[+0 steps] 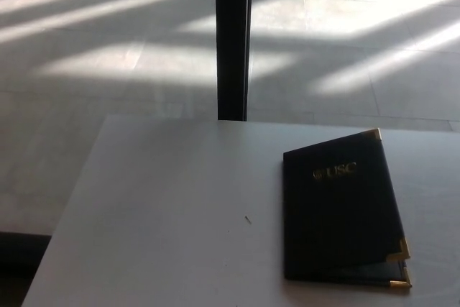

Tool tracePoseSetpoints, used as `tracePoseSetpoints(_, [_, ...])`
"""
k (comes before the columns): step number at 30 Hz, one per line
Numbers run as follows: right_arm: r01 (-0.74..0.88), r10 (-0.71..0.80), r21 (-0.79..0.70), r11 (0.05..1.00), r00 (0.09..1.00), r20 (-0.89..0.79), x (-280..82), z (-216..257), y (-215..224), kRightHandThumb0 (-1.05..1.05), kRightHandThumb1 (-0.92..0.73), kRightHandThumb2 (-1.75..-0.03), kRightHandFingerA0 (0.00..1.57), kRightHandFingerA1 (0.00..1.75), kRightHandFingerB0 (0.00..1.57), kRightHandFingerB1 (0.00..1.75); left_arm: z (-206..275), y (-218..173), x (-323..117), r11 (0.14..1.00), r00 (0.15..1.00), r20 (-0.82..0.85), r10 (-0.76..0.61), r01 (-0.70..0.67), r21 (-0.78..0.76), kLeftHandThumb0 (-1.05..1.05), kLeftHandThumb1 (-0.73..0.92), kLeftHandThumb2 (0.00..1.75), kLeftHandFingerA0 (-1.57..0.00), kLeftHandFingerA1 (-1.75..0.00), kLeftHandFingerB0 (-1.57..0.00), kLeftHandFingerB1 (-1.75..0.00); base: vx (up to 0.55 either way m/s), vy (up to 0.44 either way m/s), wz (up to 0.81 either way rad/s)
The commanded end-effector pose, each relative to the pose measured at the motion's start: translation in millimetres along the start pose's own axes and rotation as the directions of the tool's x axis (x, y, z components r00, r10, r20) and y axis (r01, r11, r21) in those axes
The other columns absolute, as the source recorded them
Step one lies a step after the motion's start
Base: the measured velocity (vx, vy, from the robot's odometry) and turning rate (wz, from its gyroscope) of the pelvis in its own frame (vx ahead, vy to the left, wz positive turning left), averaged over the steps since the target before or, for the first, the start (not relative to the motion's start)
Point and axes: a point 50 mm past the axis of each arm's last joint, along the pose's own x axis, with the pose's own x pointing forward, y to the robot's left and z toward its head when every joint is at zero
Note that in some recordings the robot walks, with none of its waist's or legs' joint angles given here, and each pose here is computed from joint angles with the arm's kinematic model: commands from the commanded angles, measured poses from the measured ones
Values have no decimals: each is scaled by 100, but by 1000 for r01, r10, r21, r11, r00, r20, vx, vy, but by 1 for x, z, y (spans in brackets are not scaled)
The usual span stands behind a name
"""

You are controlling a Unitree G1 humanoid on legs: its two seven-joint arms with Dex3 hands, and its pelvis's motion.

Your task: There is a diary kept infront of the robot and the robot uses its right hand to grab its cover and puses it to the left to open it.

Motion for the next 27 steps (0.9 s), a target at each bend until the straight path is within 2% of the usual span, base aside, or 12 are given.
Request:
tracePoseSetpoints(1, [20,-19,6,1000,994,-109,-2,-29,-1,-79,-91,-74,43,61,28,45,7,4,1,999,1000,12,29,-29,-25,-98,74,159,-28,-116,0,-93,0,0,0])
tracePoseSetpoints(5, [4,-6,-13,1000,981,-194,-5,-58,5,-82,-91,-75,43,61,30,47,7,4,1,999,1000,19,17,-16,-33,-95,70,155,-39,-120,0,-91,0,0,0])
tracePoseSetpoints(6, [5,-10,-22,1000,978,-209,-7,-63,7,-78,-92,-77,44,59,31,45,6,4,0,1000,1000,19,17,-17,-19,-105,92,118,-27,-167,-16,-136,0,0,0])
tracePoseSetpoints(13, [8,-14,-24,1000,965,-263,-12,-86,8,-80,-92,-77,42,61,30,46,7,4,1,1000,1000,19,11,-10,-28,-105,92,116,-27,-166,-16,-136,0,0,0])
tracePoseSetpoints(14, [26,-27,-8,1000,958,-284,-14,-93,10,-76,-78,-112,39,65,26,54,7,3,1,1000,1000,16,11,-10,-26,-105,92,118,-24,-170,-15,-138,0,0,0])
tracePoseSetpoints(16, [34,-33,-2,999,956,-293,-14,-96,11,-76,-78,-112,39,65,26,54,7,3,1,1000,1000,15,11,-10,-24,-105,92,118,-24,-170,-15,-138,0,0,0])
tracePoseSetpoints(17, [27,-28,-8,1000,949,-314,-18,-105,16,-81,-91,-77,42,60,28,45,8,2,1,1000,1000,15,15,-14,-25,-105,92,119,-27,-167,-16,-137,0,0,0])
tracePoseSetpoints(18, [28,-29,-9,1000,949,-315,-18,-105,15,-81,-91,-77,42,60,28,45,8,2,1,1000,1000,14,15,-15,-24,-105,92,119,-27,-167,-16,-137,0,0,0])
tracePoseSetpoints(19, [32,-36,-17,999,946,-322,-20,-110,16,-80,-92,-77,43,61,27,44,8,2,1,1000,1000,17,16,-16,-16,-92,71,155,-45,-122,0,-90,0,0,0])
tracePoseSetpoints(24, [28,-42,-46,999,934,-355,-25,-125,19,-82,-92,-79,42,62,28,45,8,2,1,1000,1000,17,5,-4,-30,-90,65,150,-27,-109,0,-87,0,0,0])
tracePoseSetpoints(25, [24,-42,-53,998,933,-357,-26,-126,19,-81,-92,-79,42,61,28,44,8,2,1,1000,1000,18,3,-2,-31,-105,92,117,-24,-166,-16,-138,0,0,0])
tracePoseSetpoints(27, [26,-46,-61,998,933,-357,-27,-127,18,-78,-92,-79,41,59,29,42,8,1,1,999,1000,17,5,-4,-35,-105,92,116,-27,-168,-18,-140,0,0,0])
